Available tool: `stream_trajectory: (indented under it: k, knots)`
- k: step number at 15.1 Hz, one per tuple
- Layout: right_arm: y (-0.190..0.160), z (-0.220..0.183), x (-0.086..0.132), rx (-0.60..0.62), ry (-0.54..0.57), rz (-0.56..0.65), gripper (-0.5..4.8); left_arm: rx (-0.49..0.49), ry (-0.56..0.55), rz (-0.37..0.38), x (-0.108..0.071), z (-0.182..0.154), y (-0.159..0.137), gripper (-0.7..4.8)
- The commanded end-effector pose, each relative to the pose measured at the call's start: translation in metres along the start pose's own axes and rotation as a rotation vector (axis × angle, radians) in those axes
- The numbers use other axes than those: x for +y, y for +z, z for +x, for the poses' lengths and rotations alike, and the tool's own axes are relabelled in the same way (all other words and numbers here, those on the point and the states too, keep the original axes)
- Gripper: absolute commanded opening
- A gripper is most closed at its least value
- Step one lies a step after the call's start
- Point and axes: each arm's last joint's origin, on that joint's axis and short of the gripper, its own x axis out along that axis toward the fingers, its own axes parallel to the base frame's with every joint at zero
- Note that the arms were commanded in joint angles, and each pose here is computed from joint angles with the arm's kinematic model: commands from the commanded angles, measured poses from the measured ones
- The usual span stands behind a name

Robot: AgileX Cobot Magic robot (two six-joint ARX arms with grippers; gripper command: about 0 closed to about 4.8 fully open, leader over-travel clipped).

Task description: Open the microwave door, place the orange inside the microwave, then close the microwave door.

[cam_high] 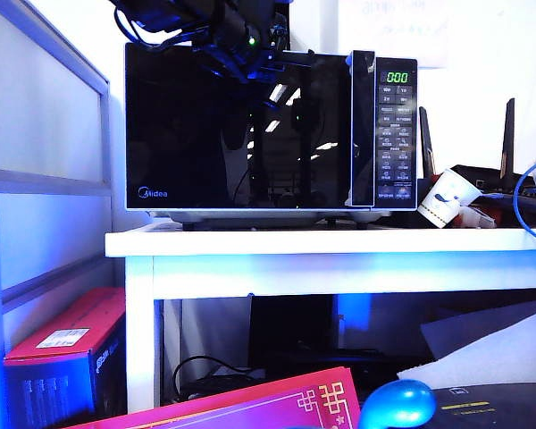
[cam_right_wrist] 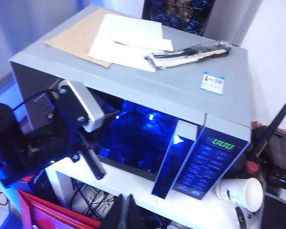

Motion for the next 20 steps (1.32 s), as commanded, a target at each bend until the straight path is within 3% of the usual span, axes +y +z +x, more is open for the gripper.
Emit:
stream_trajectory:
  k: [1, 5, 6, 8, 10, 12, 13, 17, 20]
  knots:
    - [0.003, -0.004, 0.0, -0.03, 0.0, 0.0, -0.02, 0.003, 0.073, 0.006, 0.013, -0.001, 0.005, -0.06]
    - [0.005, -0.006, -0.001, -0.049, -0.006, -0.03, -0.02, -0.091, -0.085, -0.01, 0.02, -0.049, 0.081, -0.06]
    - [0.006, -0.009, -0.001, -0.063, -0.005, -0.031, -0.02, -0.109, -0.171, -0.016, 0.028, -0.088, 0.122, -0.05]
    - [0.01, -0.019, -0.002, -0.115, -0.009, -0.03, -0.02, -0.11, -0.228, -0.018, 0.047, -0.158, 0.174, -0.05]
    - [0.014, -0.05, -0.004, -0.195, -0.023, -0.044, -0.02, -0.165, -0.262, -0.07, 0.069, -0.239, 0.215, -0.06]
    - [0.012, -0.095, -0.006, -0.277, -0.035, -0.04, -0.02, -0.239, -0.296, -0.105, 0.093, -0.318, 0.238, -0.06]
    - [0.006, -0.138, -0.007, -0.338, -0.044, -0.029, -0.02, -0.248, -0.306, -0.108, 0.116, -0.383, 0.24, -0.06]
    - [-0.041, -0.253, -0.007, -0.428, -0.05, -0.055, -0.02, -0.188, -0.282, -0.107, 0.156, -0.523, 0.199, -0.06]
    - [-0.071, -0.279, -0.002, -0.362, 0.035, -0.062, -0.02, -0.137, -0.298, -0.164, 0.165, -0.578, 0.167, -0.05]
